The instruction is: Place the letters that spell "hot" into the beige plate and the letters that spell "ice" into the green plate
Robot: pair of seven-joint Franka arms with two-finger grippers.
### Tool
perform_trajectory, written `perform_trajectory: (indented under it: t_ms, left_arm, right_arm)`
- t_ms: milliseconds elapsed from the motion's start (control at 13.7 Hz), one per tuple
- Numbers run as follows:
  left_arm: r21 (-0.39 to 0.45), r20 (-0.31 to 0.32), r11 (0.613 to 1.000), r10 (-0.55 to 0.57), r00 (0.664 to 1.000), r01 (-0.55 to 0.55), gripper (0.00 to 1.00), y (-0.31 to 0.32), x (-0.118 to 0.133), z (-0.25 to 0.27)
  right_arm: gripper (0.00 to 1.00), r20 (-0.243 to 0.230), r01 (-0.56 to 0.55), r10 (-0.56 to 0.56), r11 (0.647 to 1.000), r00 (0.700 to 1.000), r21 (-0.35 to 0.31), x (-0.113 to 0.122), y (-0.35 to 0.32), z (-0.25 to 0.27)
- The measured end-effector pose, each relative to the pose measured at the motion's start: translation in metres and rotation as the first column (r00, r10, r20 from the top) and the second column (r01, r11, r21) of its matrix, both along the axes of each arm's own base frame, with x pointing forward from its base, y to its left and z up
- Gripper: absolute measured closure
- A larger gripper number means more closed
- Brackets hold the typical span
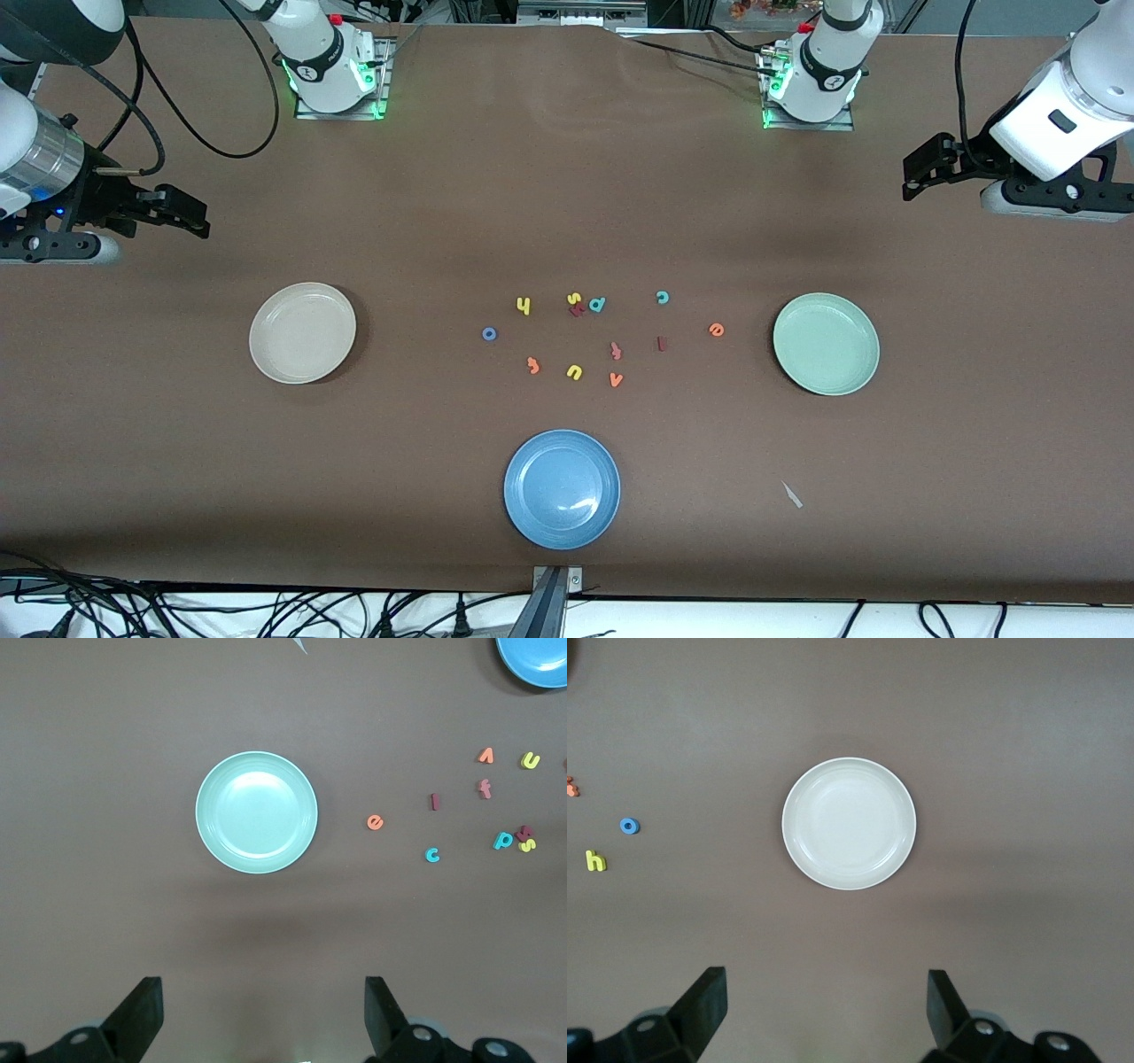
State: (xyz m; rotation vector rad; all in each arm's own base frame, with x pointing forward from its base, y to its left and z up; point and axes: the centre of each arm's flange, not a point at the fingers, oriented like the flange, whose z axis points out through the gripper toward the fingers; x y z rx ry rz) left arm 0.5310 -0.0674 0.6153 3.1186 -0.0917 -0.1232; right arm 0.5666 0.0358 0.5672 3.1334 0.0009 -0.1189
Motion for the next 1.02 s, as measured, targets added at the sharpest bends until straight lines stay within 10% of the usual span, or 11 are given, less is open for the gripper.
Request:
perform_trajectory:
  t_ms: [1024]
  left_arm:
    - [0.0,0.0,1.0,0.0,1.0,0.0,0.0,0.0,0.0,0.0]
  right_arm:
    - [0.0,0.001,-0.008,0.008,1.0,1.0,0.0,-0.0002,0.0044,0.0006]
